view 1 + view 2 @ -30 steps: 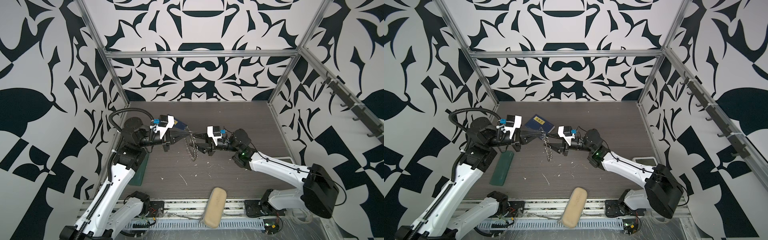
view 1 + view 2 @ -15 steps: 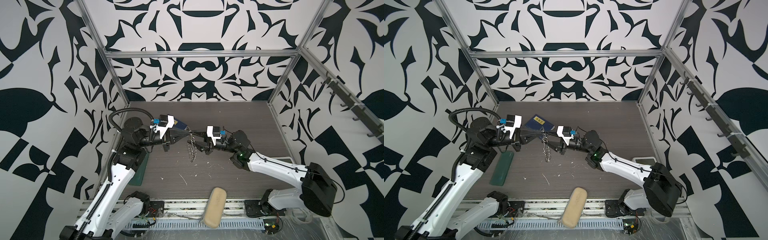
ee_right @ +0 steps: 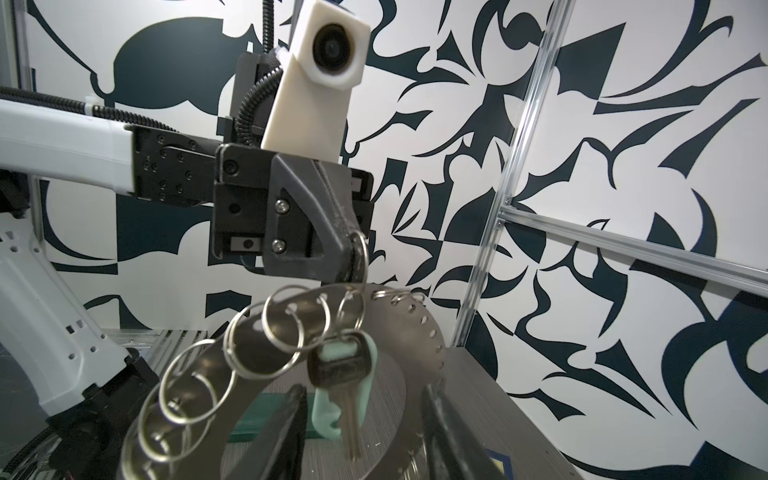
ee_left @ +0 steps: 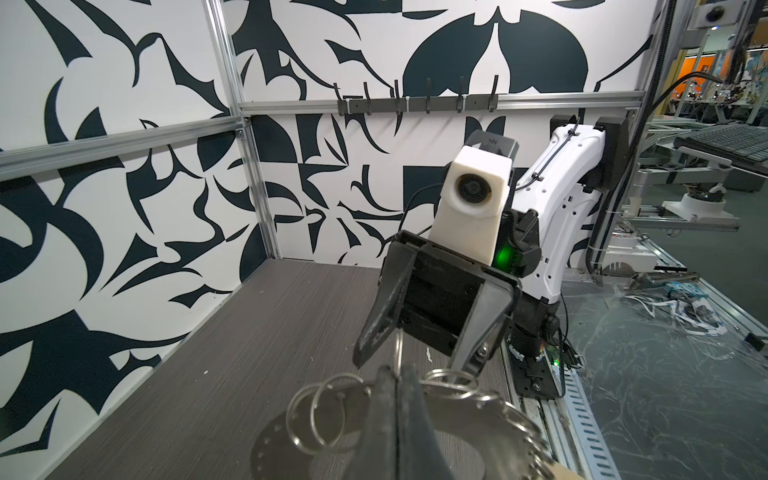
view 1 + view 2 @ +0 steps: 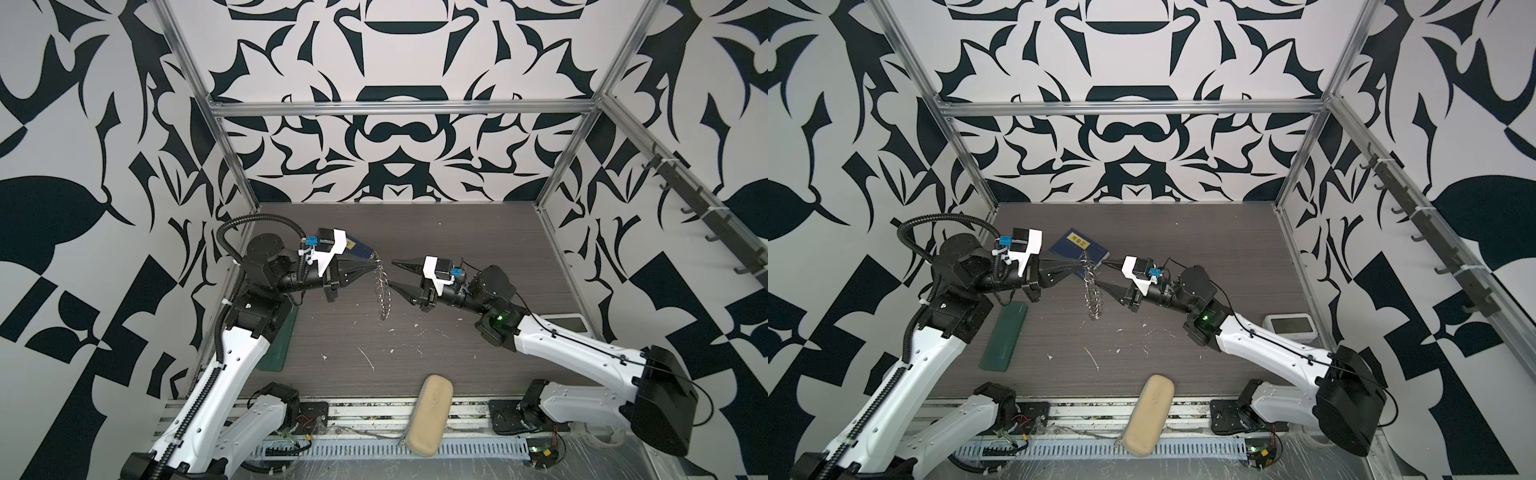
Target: Remove the keys from the keyring
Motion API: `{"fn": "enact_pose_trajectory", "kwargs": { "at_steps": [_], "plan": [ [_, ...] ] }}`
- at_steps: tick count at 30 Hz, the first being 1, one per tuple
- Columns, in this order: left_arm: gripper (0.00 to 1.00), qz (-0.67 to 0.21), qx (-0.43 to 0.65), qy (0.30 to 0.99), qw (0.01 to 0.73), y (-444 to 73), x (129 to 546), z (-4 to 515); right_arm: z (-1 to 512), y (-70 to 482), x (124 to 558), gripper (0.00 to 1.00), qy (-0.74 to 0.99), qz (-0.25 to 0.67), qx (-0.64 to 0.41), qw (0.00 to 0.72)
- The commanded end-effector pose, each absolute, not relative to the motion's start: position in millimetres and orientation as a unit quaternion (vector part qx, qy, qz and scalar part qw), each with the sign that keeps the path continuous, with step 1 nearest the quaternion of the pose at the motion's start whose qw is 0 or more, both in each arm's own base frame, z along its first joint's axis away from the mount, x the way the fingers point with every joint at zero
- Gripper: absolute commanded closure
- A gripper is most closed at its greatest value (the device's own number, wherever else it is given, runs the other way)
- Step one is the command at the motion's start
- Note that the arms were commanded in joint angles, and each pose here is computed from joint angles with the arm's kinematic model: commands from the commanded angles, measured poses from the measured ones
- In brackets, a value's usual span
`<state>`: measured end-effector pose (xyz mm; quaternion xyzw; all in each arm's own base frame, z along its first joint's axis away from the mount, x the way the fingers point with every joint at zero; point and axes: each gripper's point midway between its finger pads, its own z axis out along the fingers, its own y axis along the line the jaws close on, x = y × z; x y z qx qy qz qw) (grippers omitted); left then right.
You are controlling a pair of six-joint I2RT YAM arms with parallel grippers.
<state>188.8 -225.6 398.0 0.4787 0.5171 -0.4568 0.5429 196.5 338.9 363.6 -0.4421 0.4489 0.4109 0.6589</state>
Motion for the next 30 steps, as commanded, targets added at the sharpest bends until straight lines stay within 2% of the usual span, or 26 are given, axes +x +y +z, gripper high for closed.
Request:
{"fn": "enact_pose_trajectory", "kwargs": {
  "at_steps": [1, 7, 12, 18, 22, 25, 30],
  "plan": [
    [1.0, -0.466, 0.5, 0.493, 0.539, -221.2, 180.4, 411.4, 366.0, 329.4, 188.9, 0.51, 0.453, 0.406, -0.449, 0.655],
    [1.0, -0.513, 0.555, 0.438, 0.487, -214.8, 166.7, 409.8, 361.0, 321.7, 176.6, 0.51, 0.472, 0.432, -0.458, 0.617],
    [1.0, -0.513, 0.597, 0.374, 0.49, -211.2, 157.4, 403.2, 349.2, 320.4, 171.6, 0.51, 0.485, 0.439, -0.466, 0.596],
    [1.0, -0.494, 0.599, 0.377, 0.505, -214.5, 173.9, 386.0, 335.7, 320.5, 171.5, 0.52, 0.494, 0.433, -0.475, 0.586],
    [1.0, -0.437, 0.612, 0.398, 0.526, -215.1, 182.4, 362.3, 326.2, 319.3, 171.9, 0.52, 0.499, 0.422, -0.48, 0.585],
    [1.0, -0.387, 0.64, 0.417, 0.516, -213.3, 182.0, 341.4, 316.6, 319.0, 172.2, 0.52, 0.503, 0.416, -0.485, 0.582],
    [1.0, -0.339, 0.676, 0.407, 0.513, -212.5, 171.5, 321.3, 300.6, 320.6, 174.7, 0.53, 0.509, 0.404, -0.495, 0.576]
  ]
}}
